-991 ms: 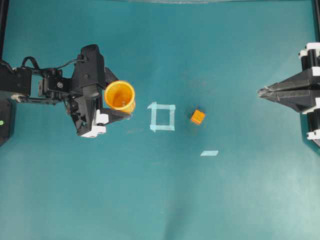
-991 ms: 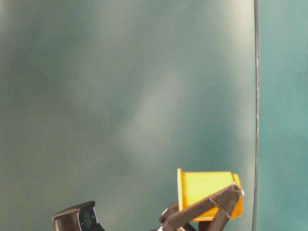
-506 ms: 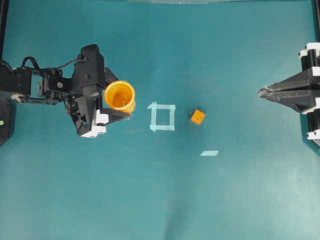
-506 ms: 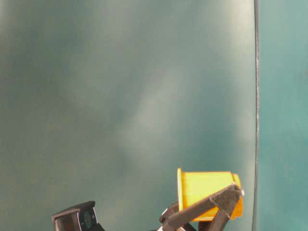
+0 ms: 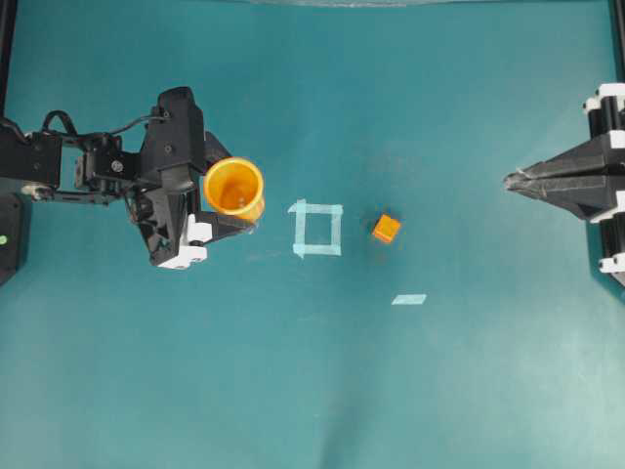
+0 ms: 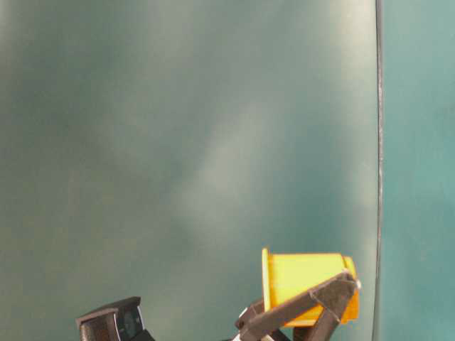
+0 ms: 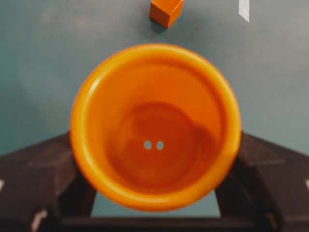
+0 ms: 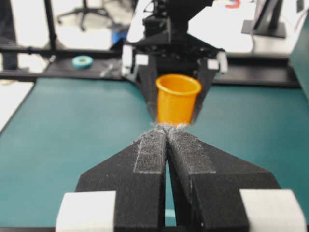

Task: Lift the orange cup with left arm.
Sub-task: 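Hold the orange cup raised above the table with the left gripper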

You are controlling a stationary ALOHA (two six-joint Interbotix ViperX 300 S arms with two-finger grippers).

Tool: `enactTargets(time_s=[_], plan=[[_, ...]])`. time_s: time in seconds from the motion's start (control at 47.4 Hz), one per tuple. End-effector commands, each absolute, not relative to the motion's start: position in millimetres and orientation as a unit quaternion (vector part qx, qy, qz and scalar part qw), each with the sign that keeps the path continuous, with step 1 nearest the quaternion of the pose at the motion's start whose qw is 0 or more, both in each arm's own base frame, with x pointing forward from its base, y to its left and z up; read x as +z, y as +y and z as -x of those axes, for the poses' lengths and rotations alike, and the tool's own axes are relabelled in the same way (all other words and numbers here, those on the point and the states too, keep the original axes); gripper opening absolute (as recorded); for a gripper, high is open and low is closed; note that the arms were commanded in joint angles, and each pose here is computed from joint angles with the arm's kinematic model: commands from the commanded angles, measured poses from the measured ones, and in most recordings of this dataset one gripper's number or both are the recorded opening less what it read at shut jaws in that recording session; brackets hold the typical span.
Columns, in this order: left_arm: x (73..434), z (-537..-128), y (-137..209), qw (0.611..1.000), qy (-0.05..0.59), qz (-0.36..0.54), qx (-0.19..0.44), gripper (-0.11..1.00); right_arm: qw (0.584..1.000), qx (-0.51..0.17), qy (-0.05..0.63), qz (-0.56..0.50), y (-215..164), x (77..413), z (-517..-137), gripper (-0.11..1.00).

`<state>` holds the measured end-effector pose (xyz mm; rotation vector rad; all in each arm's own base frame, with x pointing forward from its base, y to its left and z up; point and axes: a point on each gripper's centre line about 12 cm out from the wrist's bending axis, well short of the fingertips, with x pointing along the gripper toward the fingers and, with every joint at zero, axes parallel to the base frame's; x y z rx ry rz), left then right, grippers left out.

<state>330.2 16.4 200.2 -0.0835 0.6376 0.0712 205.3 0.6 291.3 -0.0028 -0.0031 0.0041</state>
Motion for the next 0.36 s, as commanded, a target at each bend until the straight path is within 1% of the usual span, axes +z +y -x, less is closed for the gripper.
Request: enactTargets(time_s=[0.0, 0.337], plan=[[212.8, -335.1, 17.1, 0.954, 0.294, 0.04, 0.035, 0.64, 1.0, 0.003, -0.017, 0.001, 0.9, 303.7, -207.5, 0.0], [212.8, -335.1, 17.1, 0.954, 0.294, 0.04, 0.035, 0.64, 1.0, 0.003, -0.018, 0.001, 0.9, 304.0, -207.2, 0.0]])
